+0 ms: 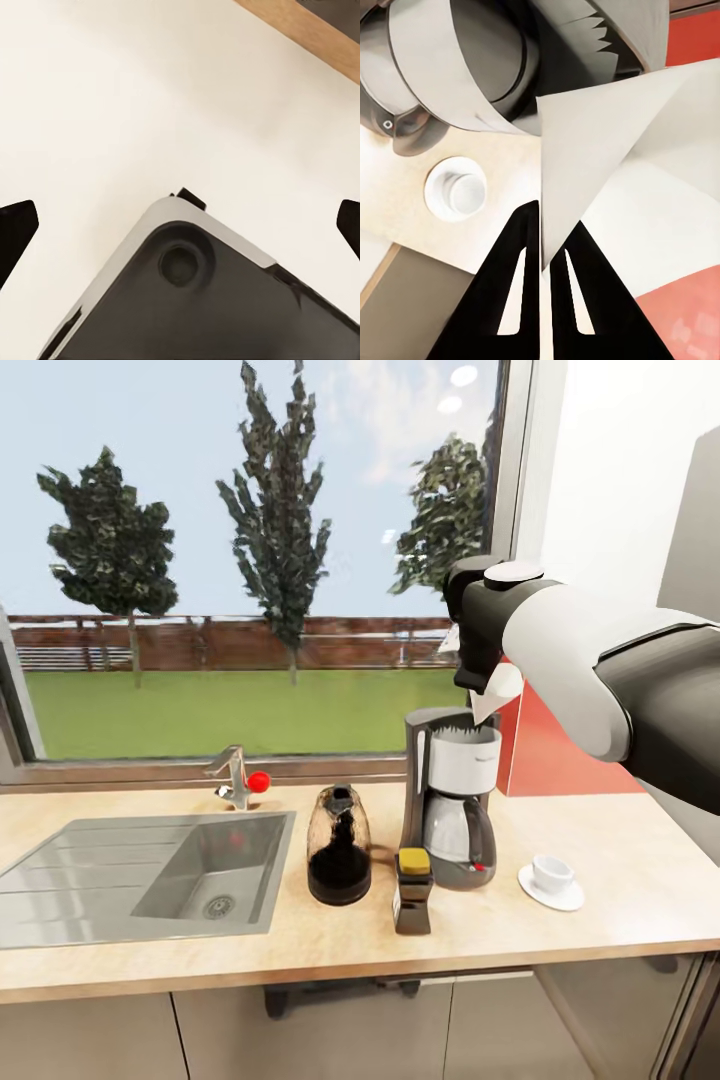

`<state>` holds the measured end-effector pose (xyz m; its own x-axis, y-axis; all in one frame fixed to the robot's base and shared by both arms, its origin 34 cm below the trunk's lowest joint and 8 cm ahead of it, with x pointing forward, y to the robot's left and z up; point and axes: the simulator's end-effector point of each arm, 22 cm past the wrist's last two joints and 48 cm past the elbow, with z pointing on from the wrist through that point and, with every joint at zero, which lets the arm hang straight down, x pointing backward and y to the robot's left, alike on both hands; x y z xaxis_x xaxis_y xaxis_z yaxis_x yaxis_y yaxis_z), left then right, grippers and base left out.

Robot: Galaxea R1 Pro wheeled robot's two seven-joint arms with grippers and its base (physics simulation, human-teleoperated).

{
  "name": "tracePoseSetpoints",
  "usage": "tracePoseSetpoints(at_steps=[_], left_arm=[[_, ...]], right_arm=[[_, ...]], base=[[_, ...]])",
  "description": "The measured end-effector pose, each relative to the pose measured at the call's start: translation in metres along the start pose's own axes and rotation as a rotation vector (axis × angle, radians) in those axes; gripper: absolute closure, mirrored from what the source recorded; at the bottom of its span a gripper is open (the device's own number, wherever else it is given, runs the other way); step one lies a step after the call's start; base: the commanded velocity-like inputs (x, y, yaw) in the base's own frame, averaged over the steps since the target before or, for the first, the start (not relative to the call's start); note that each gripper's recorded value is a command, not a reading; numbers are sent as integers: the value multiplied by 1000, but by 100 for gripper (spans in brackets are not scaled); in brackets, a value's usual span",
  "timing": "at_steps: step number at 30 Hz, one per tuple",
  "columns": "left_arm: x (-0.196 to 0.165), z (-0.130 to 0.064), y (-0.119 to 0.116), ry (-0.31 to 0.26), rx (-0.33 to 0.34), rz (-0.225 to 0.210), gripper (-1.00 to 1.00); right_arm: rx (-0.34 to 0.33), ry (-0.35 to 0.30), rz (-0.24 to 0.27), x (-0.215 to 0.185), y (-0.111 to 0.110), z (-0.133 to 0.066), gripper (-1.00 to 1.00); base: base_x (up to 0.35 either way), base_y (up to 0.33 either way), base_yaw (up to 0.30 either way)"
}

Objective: Set up a coffee station on the kitchen countertop: keep the coffee maker on the countertop, move the bottle of coffee from the kitchen shelf to the counter next to the coffee maker, place a paper coffee filter on top of the coffee maker, put the saucer next to the coffee maker with the coffee cup on the saucer, and place the electric kettle next to the coffee maker.

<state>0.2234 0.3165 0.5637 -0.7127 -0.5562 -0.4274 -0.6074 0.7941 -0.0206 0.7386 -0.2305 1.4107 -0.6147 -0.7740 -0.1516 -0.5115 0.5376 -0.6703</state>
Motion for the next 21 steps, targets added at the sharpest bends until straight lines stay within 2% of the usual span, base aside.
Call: tracePoseSetpoints(at_steps=[8,15,21], left_arm=[[1,4,1,-1,1,2,-100],[5,3,5,6,-6,4,-100],[7,3,6,10,-10,6,-100]], right_arm=[[1,-1,0,0,2,3,100],[1,0,0,0,2,2,100],[1,0,0,0,2,3,100]], base=[[9,0,0],[190,0,0],[27,0,0]])
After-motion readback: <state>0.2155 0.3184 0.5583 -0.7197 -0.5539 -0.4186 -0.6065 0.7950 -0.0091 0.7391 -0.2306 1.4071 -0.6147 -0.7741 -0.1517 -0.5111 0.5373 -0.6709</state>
